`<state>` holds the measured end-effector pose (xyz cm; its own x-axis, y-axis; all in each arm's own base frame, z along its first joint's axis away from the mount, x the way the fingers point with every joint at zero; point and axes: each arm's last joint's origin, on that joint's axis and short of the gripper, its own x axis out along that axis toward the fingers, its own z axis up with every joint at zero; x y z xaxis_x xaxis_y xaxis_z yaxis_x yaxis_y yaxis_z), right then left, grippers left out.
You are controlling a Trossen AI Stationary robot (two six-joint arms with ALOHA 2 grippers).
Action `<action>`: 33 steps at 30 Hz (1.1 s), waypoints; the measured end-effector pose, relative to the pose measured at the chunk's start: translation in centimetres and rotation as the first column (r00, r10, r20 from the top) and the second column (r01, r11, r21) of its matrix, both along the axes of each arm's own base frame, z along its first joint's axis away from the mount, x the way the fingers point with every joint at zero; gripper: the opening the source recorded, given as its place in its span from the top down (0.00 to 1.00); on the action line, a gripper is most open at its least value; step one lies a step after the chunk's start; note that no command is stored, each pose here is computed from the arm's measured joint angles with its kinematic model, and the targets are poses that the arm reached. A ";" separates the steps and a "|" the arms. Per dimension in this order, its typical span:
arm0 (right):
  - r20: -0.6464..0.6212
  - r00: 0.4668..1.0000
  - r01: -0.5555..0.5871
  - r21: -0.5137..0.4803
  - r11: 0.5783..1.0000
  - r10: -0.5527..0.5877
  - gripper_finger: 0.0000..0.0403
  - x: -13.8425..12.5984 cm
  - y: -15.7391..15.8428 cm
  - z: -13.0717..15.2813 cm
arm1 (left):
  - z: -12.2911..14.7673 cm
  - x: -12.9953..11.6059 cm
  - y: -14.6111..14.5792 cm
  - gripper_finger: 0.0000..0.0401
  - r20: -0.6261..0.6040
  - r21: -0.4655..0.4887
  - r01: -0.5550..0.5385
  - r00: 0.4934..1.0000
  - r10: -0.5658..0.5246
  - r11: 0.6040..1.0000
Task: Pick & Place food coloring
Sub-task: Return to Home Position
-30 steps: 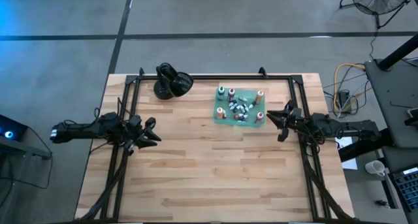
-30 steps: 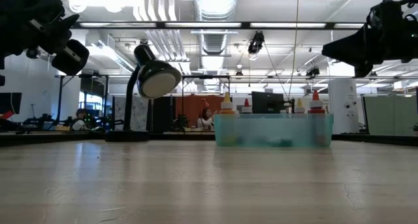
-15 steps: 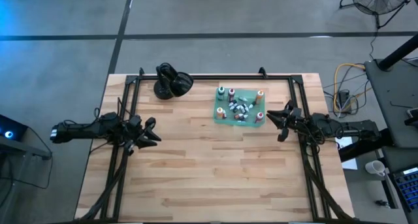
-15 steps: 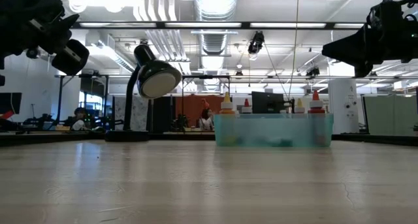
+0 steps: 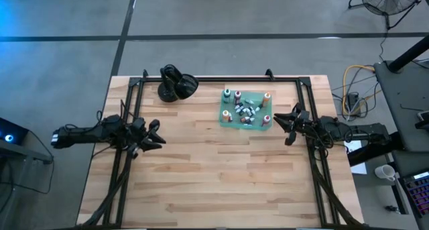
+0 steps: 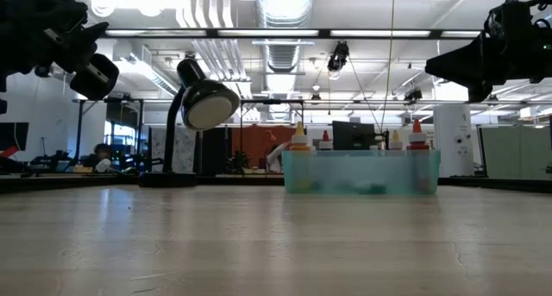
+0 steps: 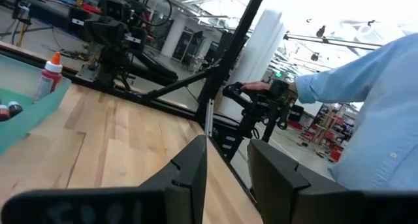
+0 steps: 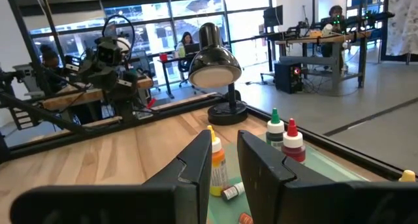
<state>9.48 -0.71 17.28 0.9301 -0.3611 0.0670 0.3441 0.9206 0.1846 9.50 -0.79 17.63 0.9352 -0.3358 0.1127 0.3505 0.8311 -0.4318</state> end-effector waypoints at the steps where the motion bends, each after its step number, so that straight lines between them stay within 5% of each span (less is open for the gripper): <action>1: 0.000 1.000 0.000 0.000 1.000 0.000 0.83 0.0 0.0 0.0 | 0.0 0.0 0.0 0.79 0.000 0.000 -0.004 1.000 0.004 1.000; 33: 0.000 1.000 0.000 0.000 1.000 0.000 0.83 0.0 0.0 0.0 | -0.1 0.1 0.2 0.79 -0.017 0.000 -0.026 1.000 0.026 1.000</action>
<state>9.49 -0.71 17.27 0.9303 -0.3607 0.0667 0.3438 0.9208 0.1845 9.56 -0.55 17.49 0.9453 -0.3113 0.0974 0.3216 0.8395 -0.4380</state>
